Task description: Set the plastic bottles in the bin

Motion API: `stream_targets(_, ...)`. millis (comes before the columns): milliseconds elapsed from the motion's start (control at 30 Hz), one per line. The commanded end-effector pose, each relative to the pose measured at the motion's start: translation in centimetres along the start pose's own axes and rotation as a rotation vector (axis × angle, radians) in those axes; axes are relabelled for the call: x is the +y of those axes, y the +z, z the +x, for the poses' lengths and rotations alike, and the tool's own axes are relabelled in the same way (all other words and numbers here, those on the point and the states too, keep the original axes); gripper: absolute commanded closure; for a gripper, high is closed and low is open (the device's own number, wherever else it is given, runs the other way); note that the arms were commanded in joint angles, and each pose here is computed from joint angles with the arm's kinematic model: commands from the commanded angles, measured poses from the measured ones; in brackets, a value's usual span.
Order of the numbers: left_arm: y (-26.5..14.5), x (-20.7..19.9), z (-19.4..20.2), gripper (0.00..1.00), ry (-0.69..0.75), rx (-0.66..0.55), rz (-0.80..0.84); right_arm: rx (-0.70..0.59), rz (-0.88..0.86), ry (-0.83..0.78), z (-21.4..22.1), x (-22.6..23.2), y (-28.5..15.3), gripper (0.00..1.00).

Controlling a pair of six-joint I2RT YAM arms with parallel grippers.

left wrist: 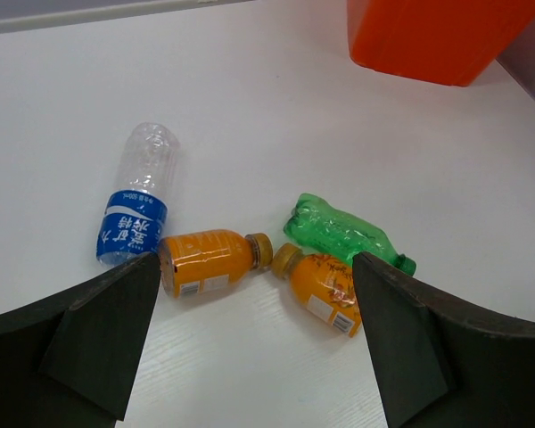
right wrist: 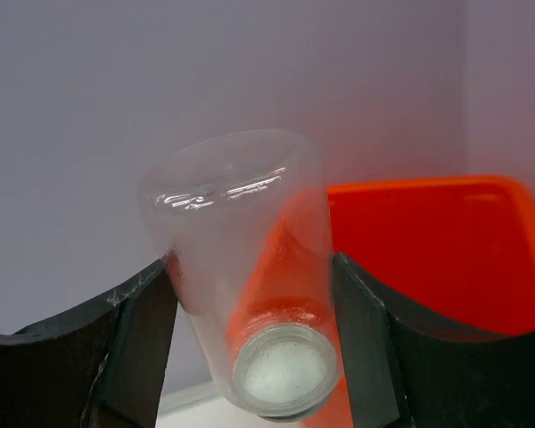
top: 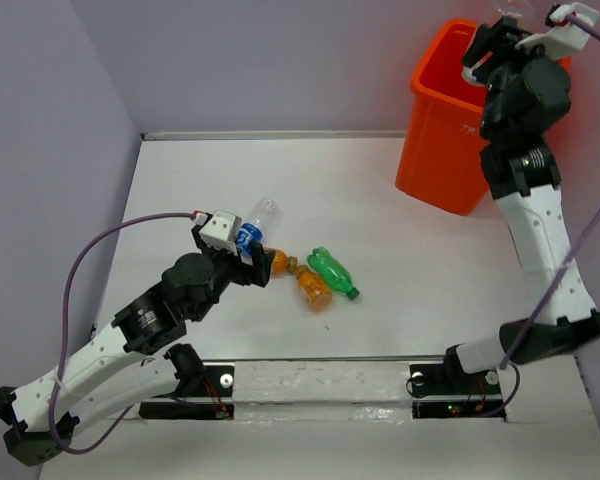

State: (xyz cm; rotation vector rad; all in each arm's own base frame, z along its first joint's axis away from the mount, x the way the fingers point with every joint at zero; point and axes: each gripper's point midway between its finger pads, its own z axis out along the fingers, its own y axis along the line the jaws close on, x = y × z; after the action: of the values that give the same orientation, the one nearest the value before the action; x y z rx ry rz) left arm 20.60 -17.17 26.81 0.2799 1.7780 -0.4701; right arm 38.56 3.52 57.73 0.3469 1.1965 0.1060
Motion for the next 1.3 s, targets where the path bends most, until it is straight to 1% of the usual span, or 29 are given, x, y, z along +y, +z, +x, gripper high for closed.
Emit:
stream_targets(0,0.3,0.8,0.0,0.01,-0.002,-0.008,-0.048,-0.137,0.251,-0.184,-2.0,-6.2,6.8,0.56)
stream_targets(33,0.3,0.8,0.0,0.01,-0.003,-0.009,-0.046,-0.131,0.283,-0.214,-1.5,-7.1,7.6,0.55)
stream_targets(67,0.3,0.8,0.0,0.01,-0.002,-0.007,-0.045,-0.091,0.301,-0.281,0.9,-7.8,9.1,0.4)
stream_targets(100,0.4,0.7,0.1,0.01,-0.001,-0.005,-0.043,-0.087,0.308,-0.315,1.1,-8.2,9.8,0.24)
stream_targets(133,0.4,0.7,0.1,0.01,-0.001,-0.004,-0.043,-0.067,0.289,-0.356,2.0,-8.1,10.3,0.01)
stream_targets(200,0.5,0.8,0.1,0.01,0.0,-0.003,-0.048,-0.043,0.293,-0.394,2.9,-8.6,10.8,0.0)
stream_targets(233,0.4,0.8,0.2,0.01,-0.001,-0.002,-0.048,-0.069,0.286,-0.381,1.2,-8.1,10.7,0.0)
stream_targets(267,0.6,0.8,0.4,0.01,0.0,0.002,-0.052,-0.03,0.253,-0.341,1.3,-7.6,10.1,0.0)
stream_targets(333,0.7,0.8,0.4,0.01,0.001,0.004,-0.056,-0.003,0.163,-0.276,0.9,-5.7,9.1,0.01)
stream_targets(367,0.9,0.9,0.5,0.01,0.003,0.011,-0.061,0.064,0.06,-0.195,2.5,-3.7,8.2,0.07)
stream_targets(400,1.1,1.0,0.6,0.01,0.004,0.016,-0.065,0.06,-0.01,-0.145,0.8,-2.2,5.9,0.1)
stream_targets(433,1.4,1.1,0.9,0.01,0.005,0.026,-0.069,0.193,-0.11,-0.132,6.1,-0.9,4.4,0.13)
stream_targets(467,1.6,1.4,0.8,0.01,-0.001,0.027,-0.077,0.261,-0.197,-0.055,8.4,1.8,2.2,0.16)
stream_targets(500,1.8,1.5,0.9,0.01,-0.002,0.032,-0.081,0.325,-0.266,-0.026,10.7,3.4,0.0,0.17)
stream_targets(533,2.1,1.7,1.2,0.01,0.001,0.044,-0.087,0.347,-0.339,0.004,10.9,4.8,-3.0,0.18)
stream_targets(567,2.3,1.7,1.2,0.01,-0.003,0.05,-0.087,0.489,-0.43,0.006,17.6,7.1,-6.9,0.21)
stream_targets(633,2.7,2.2,1.7,0.01,-0.004,0.066,-0.108,0.591,-0.477,0.025,21.6,7.9,-10.7,0.23)
stream_targets(667,2.8,2.1,1.8,0.01,-0.012,0.073,-0.109,0.699,-0.495,0.023,25.8,7.6,-13.5,0.25)
stream_targets(700,2.9,2.0,1.8,0.01,-0.019,0.075,-0.104,0.758,-0.546,0.034,27.4,8.1,-15.3,0.28)
stream_targets(733,3.0,1.8,1.8,0.01,-0.027,0.078,-0.097,0.815,-0.588,0.041,28.9,8.5,-17.0,0.29)
stream_targets(767,3.1,1.5,1.9,0.01,-0.036,0.085,-0.087,0.873,-0.645,0.057,30.2,9.1,-18.9,0.3)
stream_targets(800,3.1,1.3,1.8,0.01,-0.069,0.083,-0.083,0.944,-0.671,0.038,32.5,8.7,-21.1,0.29)
stream_targets(833,3.1,1.2,1.7,0.01,-0.085,0.083,-0.082,0.985,-0.726,0.024,33.5,9.5,-23.2,0.27)
stream_targets(867,3.0,1.1,1.6,0.01,-0.103,0.078,-0.083,1.031,-0.732,0.002,35.0,9.4,-24.4,0.2)
stream_targets(967,2.8,0.9,0.9,0.01,-0.175,0.061,-0.092,1.126,-0.744,-0.048,38.1,8.9,-27.4,0.1)
stream_targets(1067,2.7,0.2,1.3,0.01,-0.275,0.067,-0.068,1.192,-0.741,-0.094,40.6,8.4,-29.0,0.1)
stream_targets(1167,2.9,-0.9,3.4,0.01,-0.34,0.114,-0.017,1.24,-0.743,-0.125,42.2,7.9,-30.0,0.1)
stream_targets(1200,2.8,-2.0,4.1,0.01,-0.389,0.141,0.035,1.251,-0.742,-0.13,42.6,7.7,-30.3,0.11)
stream_targets(1267,3.2,-3.1,6.5,0.01,-0.43,0.19,0.086,1.276,-0.72,-0.148,43.6,6.9,-30.7,0.11)
